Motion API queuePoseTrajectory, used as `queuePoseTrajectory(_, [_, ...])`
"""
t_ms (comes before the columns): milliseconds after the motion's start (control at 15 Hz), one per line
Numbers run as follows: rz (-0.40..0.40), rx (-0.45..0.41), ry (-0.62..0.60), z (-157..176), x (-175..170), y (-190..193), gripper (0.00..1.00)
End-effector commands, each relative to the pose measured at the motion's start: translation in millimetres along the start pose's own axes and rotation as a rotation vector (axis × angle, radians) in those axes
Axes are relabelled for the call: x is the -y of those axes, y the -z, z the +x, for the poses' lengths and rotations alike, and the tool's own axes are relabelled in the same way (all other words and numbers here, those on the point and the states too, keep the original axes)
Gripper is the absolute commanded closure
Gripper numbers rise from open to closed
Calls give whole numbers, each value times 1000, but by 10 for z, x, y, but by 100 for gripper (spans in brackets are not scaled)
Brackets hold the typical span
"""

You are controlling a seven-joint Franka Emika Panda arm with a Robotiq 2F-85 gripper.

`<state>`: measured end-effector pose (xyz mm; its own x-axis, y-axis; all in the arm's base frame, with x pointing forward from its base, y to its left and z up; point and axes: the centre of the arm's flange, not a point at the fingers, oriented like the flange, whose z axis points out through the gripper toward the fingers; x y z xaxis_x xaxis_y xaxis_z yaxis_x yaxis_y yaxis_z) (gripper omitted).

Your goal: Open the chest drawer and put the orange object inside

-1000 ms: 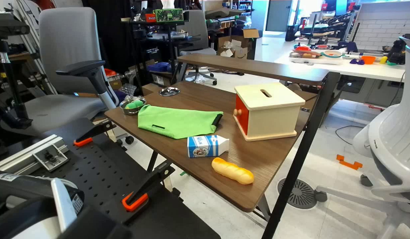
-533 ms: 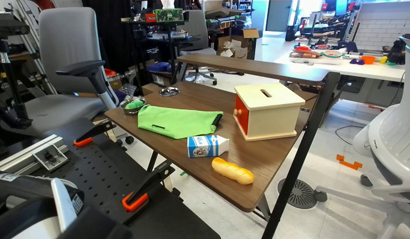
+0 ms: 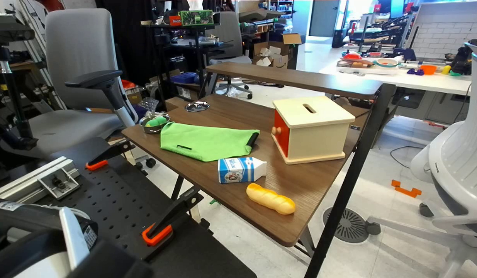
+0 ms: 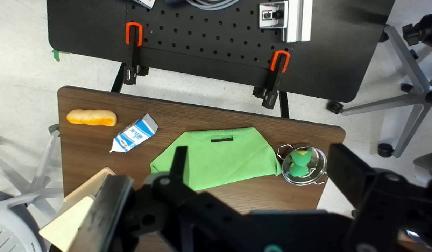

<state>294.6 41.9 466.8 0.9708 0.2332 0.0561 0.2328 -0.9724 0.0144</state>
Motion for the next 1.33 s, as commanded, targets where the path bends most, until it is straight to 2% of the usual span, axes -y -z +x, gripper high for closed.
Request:
queuePoseTrajectory(0, [-12, -22, -34, 32, -6, -46, 0])
queuePoseTrajectory(67, [-32, -46, -124, 126, -37, -148, 0])
queuePoseTrajectory(333, [-75, -52, -337, 545, -245, -533, 0])
queuePoseTrajectory(600, [-94, 3, -510, 1043, -545, -1111, 0])
queuePoseTrajectory(867, [-101, 74, -620, 1425, -731, -1578, 0])
queuePoseTrajectory(1267, [-108, 81, -696, 2228, -878, -2228, 0])
